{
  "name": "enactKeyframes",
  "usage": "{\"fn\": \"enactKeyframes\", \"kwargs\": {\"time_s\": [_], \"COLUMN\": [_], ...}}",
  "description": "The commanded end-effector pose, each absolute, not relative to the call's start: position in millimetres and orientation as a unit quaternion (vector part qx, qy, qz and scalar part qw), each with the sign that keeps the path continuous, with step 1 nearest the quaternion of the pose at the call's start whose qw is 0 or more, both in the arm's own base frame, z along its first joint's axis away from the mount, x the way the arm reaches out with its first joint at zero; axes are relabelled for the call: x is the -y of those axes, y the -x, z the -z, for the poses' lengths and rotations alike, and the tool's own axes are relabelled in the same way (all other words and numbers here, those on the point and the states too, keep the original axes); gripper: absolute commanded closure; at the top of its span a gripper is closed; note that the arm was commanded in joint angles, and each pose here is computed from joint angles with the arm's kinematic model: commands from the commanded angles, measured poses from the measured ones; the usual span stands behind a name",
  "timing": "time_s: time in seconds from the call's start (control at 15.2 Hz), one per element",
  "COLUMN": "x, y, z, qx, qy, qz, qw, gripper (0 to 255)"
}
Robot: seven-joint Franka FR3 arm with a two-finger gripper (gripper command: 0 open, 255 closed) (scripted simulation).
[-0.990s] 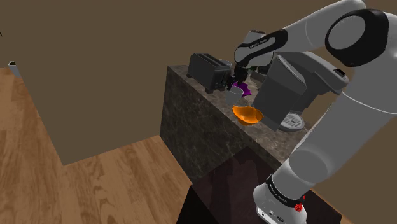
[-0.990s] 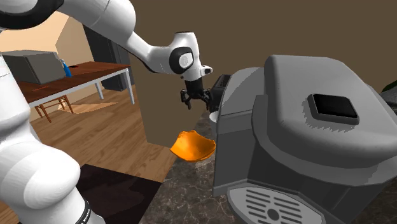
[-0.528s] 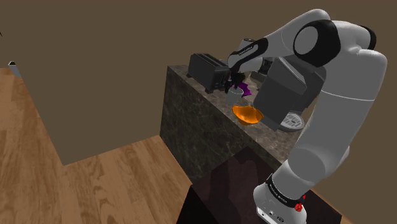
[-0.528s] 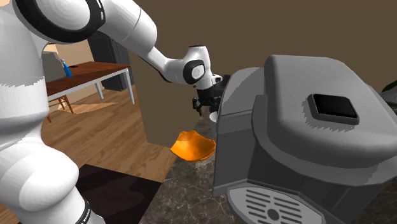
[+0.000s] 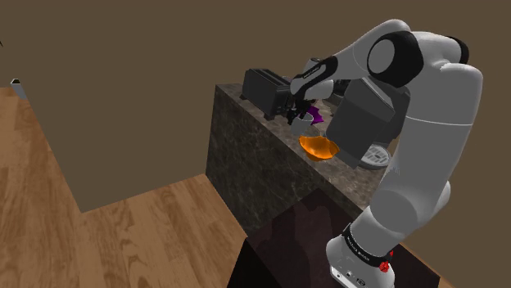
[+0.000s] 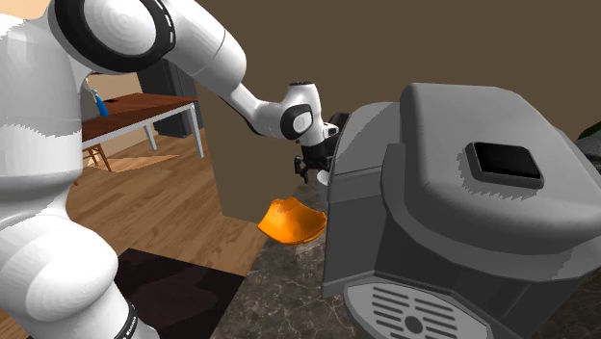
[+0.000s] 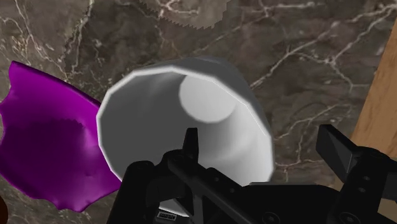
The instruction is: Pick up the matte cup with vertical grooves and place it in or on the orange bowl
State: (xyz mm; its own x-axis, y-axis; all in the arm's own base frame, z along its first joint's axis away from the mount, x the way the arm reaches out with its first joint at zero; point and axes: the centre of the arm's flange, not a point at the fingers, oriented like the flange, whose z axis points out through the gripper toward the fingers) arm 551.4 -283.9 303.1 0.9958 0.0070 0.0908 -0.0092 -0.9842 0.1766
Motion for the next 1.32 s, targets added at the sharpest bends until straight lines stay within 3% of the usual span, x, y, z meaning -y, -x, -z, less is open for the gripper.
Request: {"fn": "enactKeyframes", "kwargs": {"time_s": [0.0, 0.26, 0.33, 1.25], "x": [284, 284, 284, 284], "y": [-552, -552, -552, -552], "z": [-302, -302, -302, -328], "qx": [0.001, 0.001, 0.001, 0.001], "qy": [-0.995, -0.995, -0.995, -0.995], "qz": [-0.046, -0.046, -0.046, -0.046], "qw": [0.089, 0.089, 0.089, 0.089], "gripper": [0, 0, 255, 255]}}
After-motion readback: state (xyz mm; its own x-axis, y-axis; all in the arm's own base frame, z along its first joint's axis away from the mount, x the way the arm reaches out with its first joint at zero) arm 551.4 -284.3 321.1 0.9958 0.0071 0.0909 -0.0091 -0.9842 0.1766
